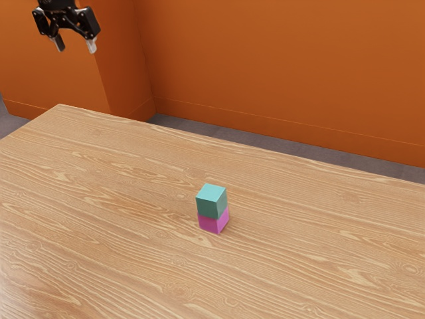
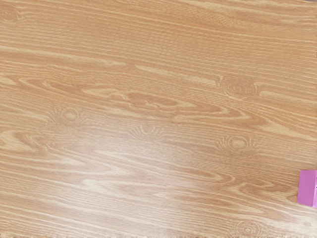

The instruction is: Pick up the blue block with one arm, and put the blue block on the table with one arm

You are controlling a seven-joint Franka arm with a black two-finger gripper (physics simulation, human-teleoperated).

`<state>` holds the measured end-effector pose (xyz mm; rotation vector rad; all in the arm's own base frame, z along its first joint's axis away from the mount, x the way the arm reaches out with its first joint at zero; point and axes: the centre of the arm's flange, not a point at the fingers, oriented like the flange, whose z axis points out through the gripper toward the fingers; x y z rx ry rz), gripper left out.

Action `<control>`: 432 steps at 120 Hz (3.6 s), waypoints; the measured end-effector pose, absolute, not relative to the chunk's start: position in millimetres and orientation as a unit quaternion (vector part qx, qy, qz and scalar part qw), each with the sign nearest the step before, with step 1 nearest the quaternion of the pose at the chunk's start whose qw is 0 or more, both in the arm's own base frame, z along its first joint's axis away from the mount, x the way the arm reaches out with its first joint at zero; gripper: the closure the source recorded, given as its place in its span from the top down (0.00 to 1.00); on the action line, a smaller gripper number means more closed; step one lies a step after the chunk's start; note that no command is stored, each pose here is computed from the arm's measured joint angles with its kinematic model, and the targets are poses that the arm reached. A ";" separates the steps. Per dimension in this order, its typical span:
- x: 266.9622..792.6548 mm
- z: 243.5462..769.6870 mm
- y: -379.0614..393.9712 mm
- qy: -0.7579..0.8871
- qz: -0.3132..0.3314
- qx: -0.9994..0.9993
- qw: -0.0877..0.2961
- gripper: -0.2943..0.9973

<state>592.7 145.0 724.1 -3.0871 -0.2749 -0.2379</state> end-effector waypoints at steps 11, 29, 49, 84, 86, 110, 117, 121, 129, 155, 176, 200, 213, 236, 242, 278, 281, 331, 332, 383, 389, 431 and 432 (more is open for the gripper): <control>592.3 722.9 144.9 -0.082 -0.073 -0.994 0.015 0.76; 582.6 737.7 142.4 -0.071 -0.083 -0.994 0.013 0.76; 501.9 847.0 99.3 -0.023 -0.182 -0.983 0.008 0.76; 570.0 743.7 107.7 -0.034 -0.073 -0.996 0.044 0.76; 578.5 731.4 108.0 -0.033 -0.065 -0.996 0.046 0.76; 644.5 604.0 124.8 -0.043 0.007 -0.999 0.029 0.76; 655.0 567.3 126.8 -0.044 0.023 -0.999 0.022 0.76; 662.2 551.0 123.4 -0.041 0.027 -0.999 0.020 0.76; 673.8 527.0 117.4 -0.037 0.029 -0.999 0.017 0.76; 656.7 484.0 53.5 0.002 0.036 -0.999 -0.018 0.76; 638.0 446.8 -15.1 0.023 0.037 -0.999 -0.032 0.76; 614.8 420.1 -94.3 0.052 0.019 -0.998 -0.013 0.76; 604.2 415.9 -120.6 0.047 0.012 -0.999 -0.009 0.76; 606.6 398.8 -136.6 0.006 0.003 -1.000 -0.011 0.76; 607.9 396.1 -139.9 -0.004 -0.001 -1.000 -0.012 0.76; 620.6 363.5 -147.5 -0.053 -0.014 -0.998 -0.012 0.76; 621.3 362.3 -147.7 -0.056 -0.016 -0.998 -0.012 0.76; 640.4 349.9 -141.9 -0.080 -0.031 -0.996 -0.006 0.76; 640.6 348.6 -141.9 -0.080 -0.031 -0.996 -0.005 0.76; 642.2 322.9 -143.2 -0.080 -0.016 -0.997 0.002 0.70; 643.6 325.1 -144.0 -0.079 -0.019 -0.997 0.001 0.65; 645.3 334.0 -145.5 -0.079 -0.029 -0.996 0.006 0.50; 645.3 335.5 -145.6 -0.079 -0.030 -0.996 0.006 0.50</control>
